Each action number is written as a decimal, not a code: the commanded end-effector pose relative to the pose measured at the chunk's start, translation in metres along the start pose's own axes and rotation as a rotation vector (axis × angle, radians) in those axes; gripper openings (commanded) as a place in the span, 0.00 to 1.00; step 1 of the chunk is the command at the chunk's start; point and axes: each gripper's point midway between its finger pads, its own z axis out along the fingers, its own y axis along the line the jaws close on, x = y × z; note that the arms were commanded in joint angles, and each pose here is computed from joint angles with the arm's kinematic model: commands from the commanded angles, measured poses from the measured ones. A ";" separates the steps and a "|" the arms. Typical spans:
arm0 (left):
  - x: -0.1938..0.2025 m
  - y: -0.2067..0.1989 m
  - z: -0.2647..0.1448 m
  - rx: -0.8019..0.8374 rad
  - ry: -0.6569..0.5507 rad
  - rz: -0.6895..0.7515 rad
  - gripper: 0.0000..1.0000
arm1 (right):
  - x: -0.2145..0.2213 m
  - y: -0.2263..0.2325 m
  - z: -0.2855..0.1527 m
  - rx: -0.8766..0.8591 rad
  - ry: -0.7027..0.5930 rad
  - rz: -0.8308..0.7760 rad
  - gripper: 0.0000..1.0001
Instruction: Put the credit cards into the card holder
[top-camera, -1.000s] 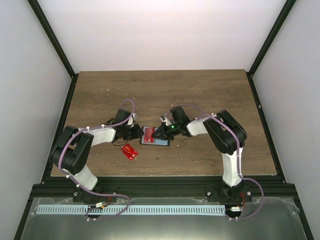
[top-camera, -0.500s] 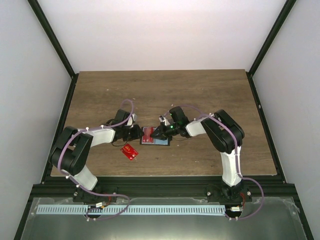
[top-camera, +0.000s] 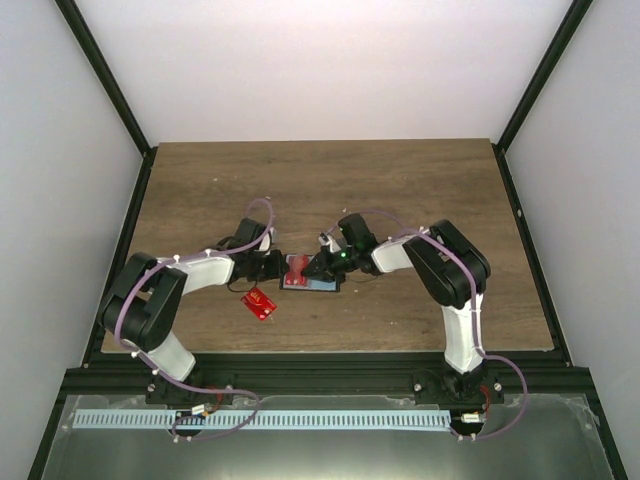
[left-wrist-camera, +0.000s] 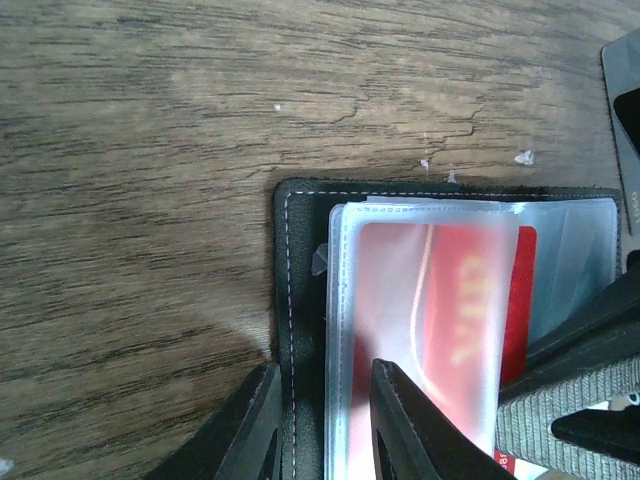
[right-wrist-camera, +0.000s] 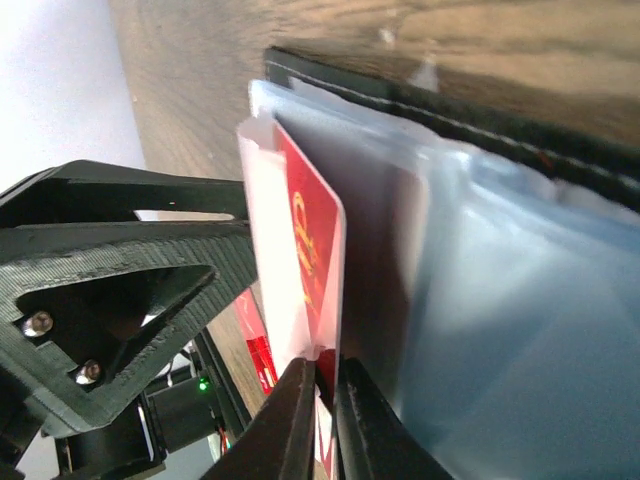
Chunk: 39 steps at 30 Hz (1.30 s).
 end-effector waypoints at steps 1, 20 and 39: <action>0.037 0.042 0.009 -0.196 0.118 0.003 0.27 | 0.002 0.009 -0.005 0.064 -0.005 -0.024 0.11; 0.030 0.045 -0.001 -0.248 0.081 0.018 0.27 | -0.002 0.053 -0.046 0.155 -0.076 -0.173 0.62; 0.019 0.030 -0.078 -0.284 -0.038 0.002 0.43 | 0.010 0.095 -0.087 0.221 -0.154 -0.384 0.94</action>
